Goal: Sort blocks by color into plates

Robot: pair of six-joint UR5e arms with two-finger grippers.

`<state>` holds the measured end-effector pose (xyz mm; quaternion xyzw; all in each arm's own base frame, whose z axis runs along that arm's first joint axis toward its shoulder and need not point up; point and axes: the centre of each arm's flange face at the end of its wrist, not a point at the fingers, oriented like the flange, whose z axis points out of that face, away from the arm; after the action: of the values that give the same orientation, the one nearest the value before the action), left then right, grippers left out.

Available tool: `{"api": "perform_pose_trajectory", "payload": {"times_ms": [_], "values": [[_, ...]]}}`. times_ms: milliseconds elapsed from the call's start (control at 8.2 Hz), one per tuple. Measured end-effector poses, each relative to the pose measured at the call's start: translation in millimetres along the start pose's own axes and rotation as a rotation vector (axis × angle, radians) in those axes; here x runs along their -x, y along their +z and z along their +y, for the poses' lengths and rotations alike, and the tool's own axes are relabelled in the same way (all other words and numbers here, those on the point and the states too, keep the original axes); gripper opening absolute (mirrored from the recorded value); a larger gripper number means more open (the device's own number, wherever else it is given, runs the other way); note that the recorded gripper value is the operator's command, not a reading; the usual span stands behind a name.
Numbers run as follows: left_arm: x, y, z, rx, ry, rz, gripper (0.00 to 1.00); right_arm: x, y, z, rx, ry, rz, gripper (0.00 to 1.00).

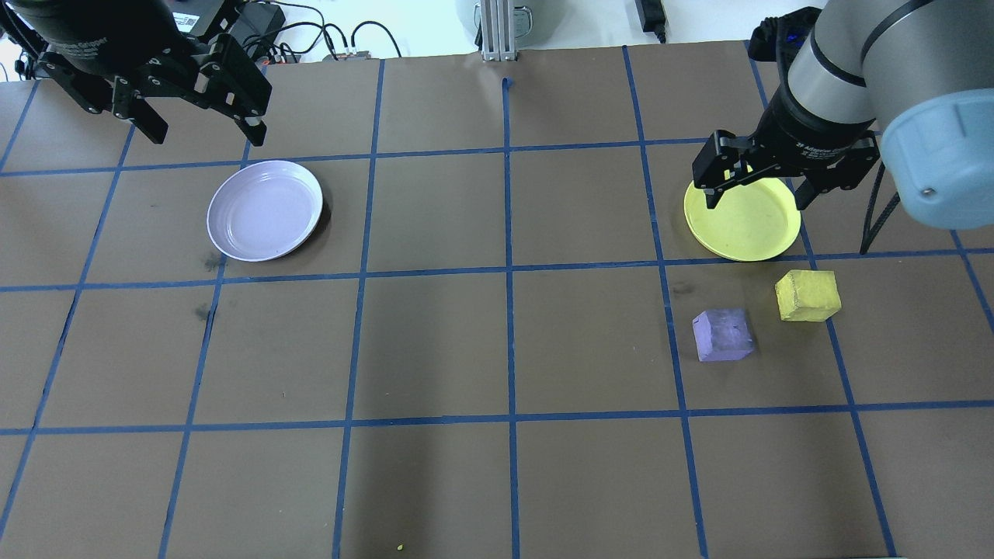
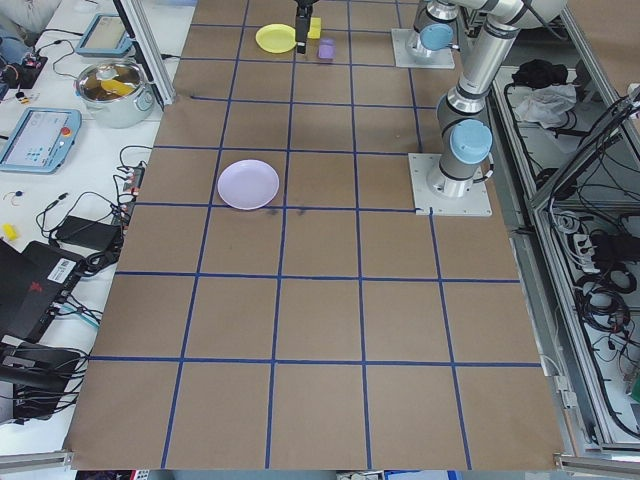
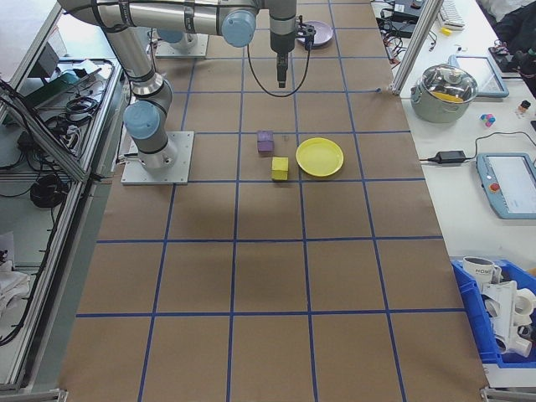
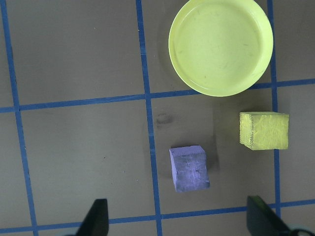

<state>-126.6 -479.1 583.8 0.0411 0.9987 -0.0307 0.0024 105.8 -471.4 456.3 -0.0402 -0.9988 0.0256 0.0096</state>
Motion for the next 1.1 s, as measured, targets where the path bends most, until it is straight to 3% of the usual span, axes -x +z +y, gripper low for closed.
{"api": "perform_pose_trajectory", "payload": {"times_ms": [610, 1098], "values": [[0, 2, -1, 0.003, 0.0, -0.003, 1.0, 0, 3, 4, 0.035, -0.002, -0.002, 1.0], [0, 3, -2, 0.006, 0.001, 0.0, 1.0, -23, -1, 1, 0.027, 0.029, 0.052, 1.0]]}}
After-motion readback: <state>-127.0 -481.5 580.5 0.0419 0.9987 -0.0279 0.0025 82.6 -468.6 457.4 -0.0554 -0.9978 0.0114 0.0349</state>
